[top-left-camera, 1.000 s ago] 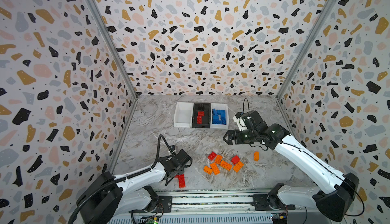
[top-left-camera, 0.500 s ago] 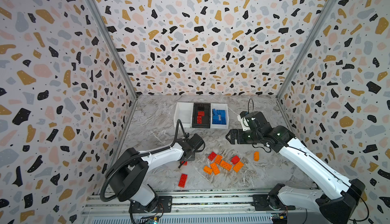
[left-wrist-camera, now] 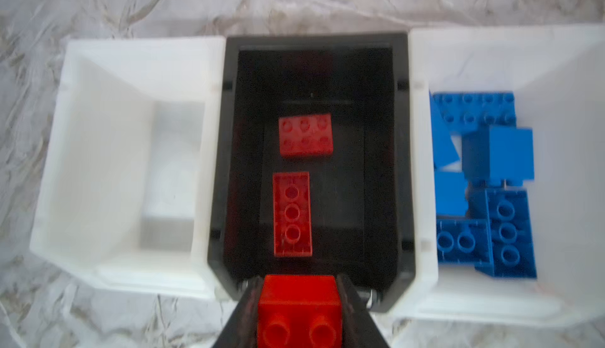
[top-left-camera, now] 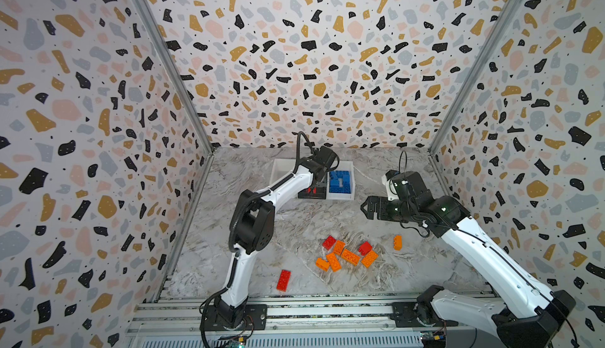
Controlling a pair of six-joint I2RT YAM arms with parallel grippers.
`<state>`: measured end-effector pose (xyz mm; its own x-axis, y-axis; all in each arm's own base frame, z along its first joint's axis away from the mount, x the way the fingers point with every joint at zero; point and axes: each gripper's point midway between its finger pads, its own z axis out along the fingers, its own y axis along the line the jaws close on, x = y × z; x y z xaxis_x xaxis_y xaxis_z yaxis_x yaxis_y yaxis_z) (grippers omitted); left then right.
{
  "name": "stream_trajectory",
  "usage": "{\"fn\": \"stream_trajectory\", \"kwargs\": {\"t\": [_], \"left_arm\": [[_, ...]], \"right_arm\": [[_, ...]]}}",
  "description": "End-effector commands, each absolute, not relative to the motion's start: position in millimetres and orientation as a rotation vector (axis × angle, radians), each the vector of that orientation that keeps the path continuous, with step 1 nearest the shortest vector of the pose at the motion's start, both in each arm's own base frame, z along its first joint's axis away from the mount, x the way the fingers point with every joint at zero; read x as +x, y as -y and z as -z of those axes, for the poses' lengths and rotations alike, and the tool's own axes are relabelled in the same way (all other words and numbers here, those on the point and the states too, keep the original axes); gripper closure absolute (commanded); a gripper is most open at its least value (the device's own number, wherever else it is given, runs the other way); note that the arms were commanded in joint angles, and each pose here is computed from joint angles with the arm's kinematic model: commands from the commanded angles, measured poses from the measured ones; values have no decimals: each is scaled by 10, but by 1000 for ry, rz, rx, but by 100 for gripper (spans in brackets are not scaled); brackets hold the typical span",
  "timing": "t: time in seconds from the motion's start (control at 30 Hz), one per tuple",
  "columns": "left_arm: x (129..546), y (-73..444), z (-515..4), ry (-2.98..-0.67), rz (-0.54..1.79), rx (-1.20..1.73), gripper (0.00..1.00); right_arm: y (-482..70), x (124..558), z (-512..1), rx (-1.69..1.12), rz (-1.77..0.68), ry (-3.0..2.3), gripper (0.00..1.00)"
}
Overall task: Sort the legos into containers by color
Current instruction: 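Carry the red brick with the left gripper and drop it into the black bin, then lower the left gripper onto the last red brick near the robot and grasp it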
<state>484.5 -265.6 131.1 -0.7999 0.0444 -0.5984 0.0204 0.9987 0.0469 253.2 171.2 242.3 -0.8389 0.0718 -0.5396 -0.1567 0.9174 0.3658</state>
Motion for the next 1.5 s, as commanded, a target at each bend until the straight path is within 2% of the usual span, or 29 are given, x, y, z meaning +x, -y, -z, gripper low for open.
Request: {"fn": "stream_trajectory", "kwargs": {"t": [0.0, 0.1, 0.23, 0.27, 0.33, 0.47, 0.5, 0.67, 0.83, 0.97, 1.23, 1.33, 1.47], "left_arm": [[5070, 2658, -1351, -2500, -77, 73, 79], [5286, 2686, -1387, -2477, -25, 41, 78], [5377, 2802, -1325, -2452, 92, 57, 75], [5387, 2814, -1306, -2443, 108, 59, 71], [5413, 2824, -1289, -2428, 133, 50, 54], [5450, 2891, -1395, -2401, 189, 74, 32], [5446, 2901, -1472, -2388, 200, 84, 29], [5268, 2864, -1808, -2342, 231, 169, 27], [4710, 2515, -1799, -2382, 178, 226, 27], [3965, 2038, -1647, -2435, 97, 184, 27], [2510, 1446, -1263, -2481, 132, -4, 26], [2211, 1366, -1213, -2440, 233, -125, 26], [2066, 1267, -1207, -2405, 301, -239, 26]], "right_arm": [[-1615, 2515, -2512, -25, -515, -2503, 1], [-1560, 2543, -2514, -4, -490, -2505, 1], [-1550, 2612, -2554, 23, -493, -2495, 1], [-1549, 2622, -2557, 33, -491, -2496, 1], [-1549, 2631, -2565, 55, -497, -2493, 1], [-1544, 2620, -2556, 102, -515, -2494, 1], [-1540, 2617, -2553, 114, -518, -2495, 1], [-1560, 2547, -2431, 138, -527, -2535, 1], [-1652, 2469, -2330, 115, -544, -2573, 1], [-1781, 2463, -2267, 22, -569, -2599, 1], [-2111, 2481, -2253, -242, -686, -2601, 1], [-2093, 2396, -2315, -283, -707, -2571, 1], [-2052, 2299, -2318, -339, -714, -2560, 1]]}}
